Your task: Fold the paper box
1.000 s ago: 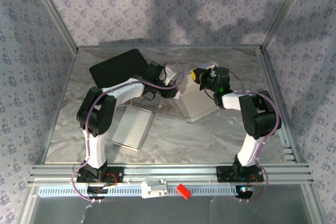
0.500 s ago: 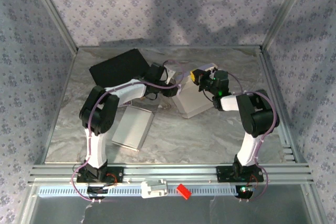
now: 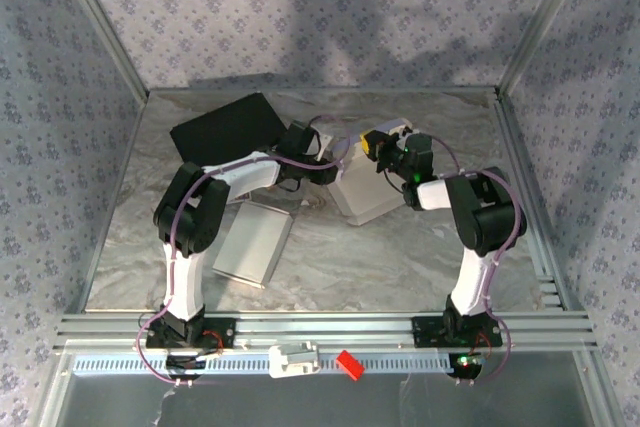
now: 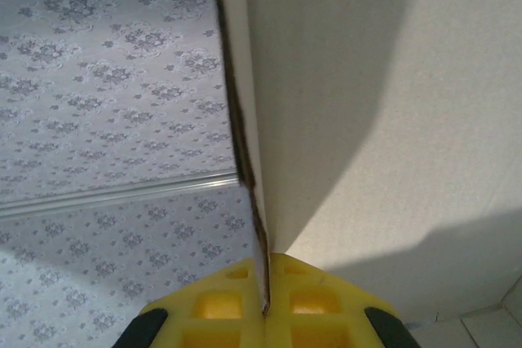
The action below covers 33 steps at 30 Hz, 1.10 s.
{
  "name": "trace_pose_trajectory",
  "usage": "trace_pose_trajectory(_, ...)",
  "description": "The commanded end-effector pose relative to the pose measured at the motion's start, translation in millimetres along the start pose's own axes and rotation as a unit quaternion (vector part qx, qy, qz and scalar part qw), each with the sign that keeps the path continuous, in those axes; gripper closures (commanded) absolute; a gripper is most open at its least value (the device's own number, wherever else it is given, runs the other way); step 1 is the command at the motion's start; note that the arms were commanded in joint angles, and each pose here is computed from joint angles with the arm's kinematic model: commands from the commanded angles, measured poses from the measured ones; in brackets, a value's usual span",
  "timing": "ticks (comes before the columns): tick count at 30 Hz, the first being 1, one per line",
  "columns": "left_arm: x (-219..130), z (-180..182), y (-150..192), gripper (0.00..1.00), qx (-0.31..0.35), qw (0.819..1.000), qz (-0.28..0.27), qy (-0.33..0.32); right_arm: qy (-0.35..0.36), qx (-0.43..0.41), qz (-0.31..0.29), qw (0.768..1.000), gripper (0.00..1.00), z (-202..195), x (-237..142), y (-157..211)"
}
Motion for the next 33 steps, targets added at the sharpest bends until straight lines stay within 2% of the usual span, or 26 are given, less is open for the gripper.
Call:
trace_pose_trajectory(1, 3, 5, -8, 0.61, -0.014, 1.000, -0.019, -0.011, 0.014, -0.020, 0.016, 1.000, 1.00, -26, 0, 10)
trace_pose_trajectory(6, 6, 8, -9, 0.61, -0.026, 0.999, -0.025, -0.016, -0.007, -0.031, 0.020, 0.999, 1.00, -30, 7, 13)
trace_pose_trajectory(16, 10, 13, -13, 0.63, -0.063, 0.996, -0.049, -0.036, -0.005, -0.054, 0.003, 0.999, 1.00, -41, 9, 16)
trace_pose_trajectory(33, 18, 16, -17, 0.67, -0.103, 0.989, -0.076, -0.078, 0.011, -0.038, 0.001, 0.999, 1.00, -51, 12, 20)
Point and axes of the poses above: each hand's point on the last joint's axis, 136 mm out from that joint toward the fingers, its own x axis out along the fingers, its own z axis along the line the jaws close on, y = z × x, the point moved 5 cm from there along -x, back along the fingers, and after that the axes turned 9 degrees about -x, right-handed, at the moved point
